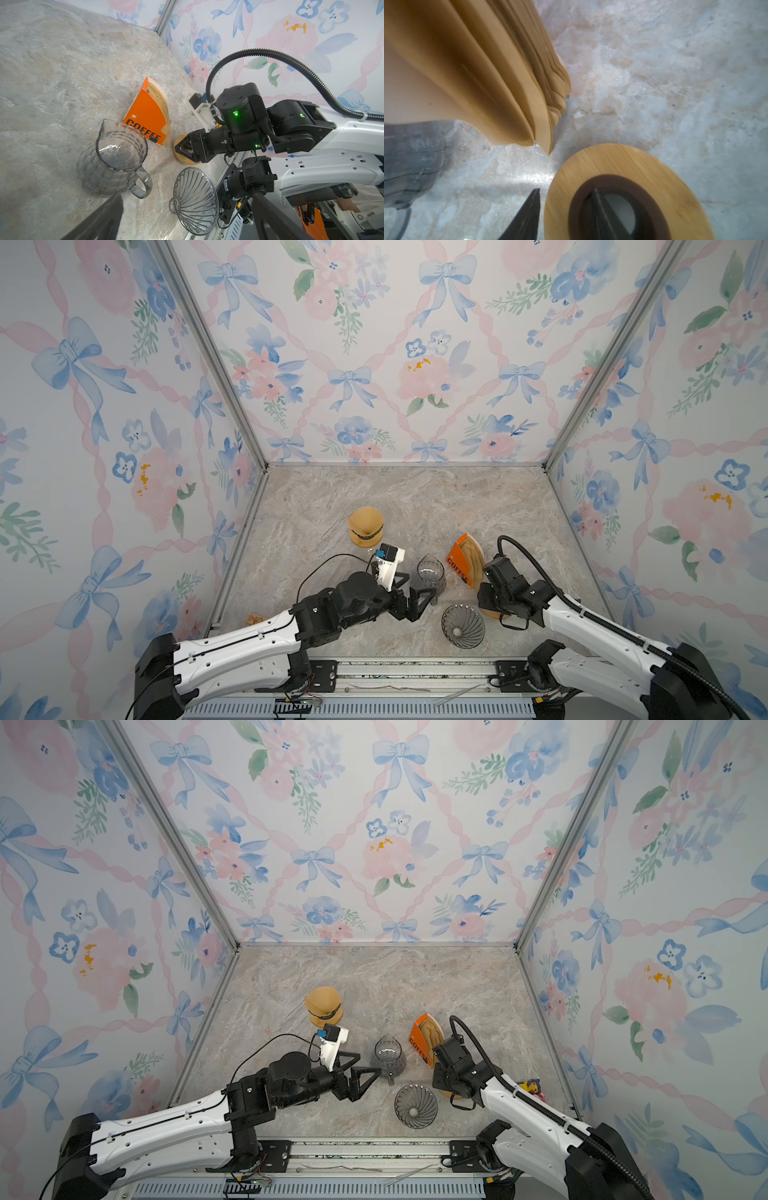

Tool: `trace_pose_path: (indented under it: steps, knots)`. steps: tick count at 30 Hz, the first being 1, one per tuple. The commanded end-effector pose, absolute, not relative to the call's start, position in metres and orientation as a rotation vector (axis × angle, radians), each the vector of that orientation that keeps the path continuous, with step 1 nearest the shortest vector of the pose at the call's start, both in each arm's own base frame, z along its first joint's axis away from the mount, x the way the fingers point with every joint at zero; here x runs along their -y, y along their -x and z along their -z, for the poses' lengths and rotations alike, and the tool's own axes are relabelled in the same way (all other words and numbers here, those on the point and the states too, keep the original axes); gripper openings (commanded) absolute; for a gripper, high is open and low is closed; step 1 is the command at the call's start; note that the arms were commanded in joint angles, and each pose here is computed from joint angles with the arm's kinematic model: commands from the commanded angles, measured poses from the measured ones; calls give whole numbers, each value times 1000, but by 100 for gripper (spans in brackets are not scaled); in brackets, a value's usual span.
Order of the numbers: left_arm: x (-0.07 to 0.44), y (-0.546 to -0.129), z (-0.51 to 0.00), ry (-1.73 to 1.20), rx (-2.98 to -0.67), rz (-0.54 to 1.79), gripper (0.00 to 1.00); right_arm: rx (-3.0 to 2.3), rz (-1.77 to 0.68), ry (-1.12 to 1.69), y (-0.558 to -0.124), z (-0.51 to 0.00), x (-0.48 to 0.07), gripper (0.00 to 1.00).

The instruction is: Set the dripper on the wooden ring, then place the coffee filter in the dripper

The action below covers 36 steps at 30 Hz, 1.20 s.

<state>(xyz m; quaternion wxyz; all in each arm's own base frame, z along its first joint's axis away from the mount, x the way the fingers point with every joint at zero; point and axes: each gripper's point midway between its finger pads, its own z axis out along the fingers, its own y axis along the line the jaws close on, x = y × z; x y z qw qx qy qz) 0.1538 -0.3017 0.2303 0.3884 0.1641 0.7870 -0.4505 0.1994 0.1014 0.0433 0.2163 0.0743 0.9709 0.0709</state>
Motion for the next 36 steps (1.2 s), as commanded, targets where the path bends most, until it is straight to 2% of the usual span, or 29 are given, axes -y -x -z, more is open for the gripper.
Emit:
trace_pose_path:
  steps: [1,8,17,22,25,36]
  knots:
    - [303,-153,-229,-452,-1985,1139,98,-2637,-200,-233,-203,-52,-96,51]
    - [304,-153,-229,-457,-1974,1143,98,-2596,-271,-241,-193,-71,-93,62]
    - [306,-154,-224,-461,-1974,1149,98,-2558,-277,-297,-185,-84,-81,69]
    - [307,-153,-223,-460,-1967,1160,98,-2579,-261,-340,-179,-81,-75,68]
    - [307,-152,-223,-463,-1971,1159,98,-2582,-234,-387,-176,-78,-68,63]
    - [302,-152,-222,-450,-1964,1152,98,-2573,-152,-633,-163,-63,-41,56]
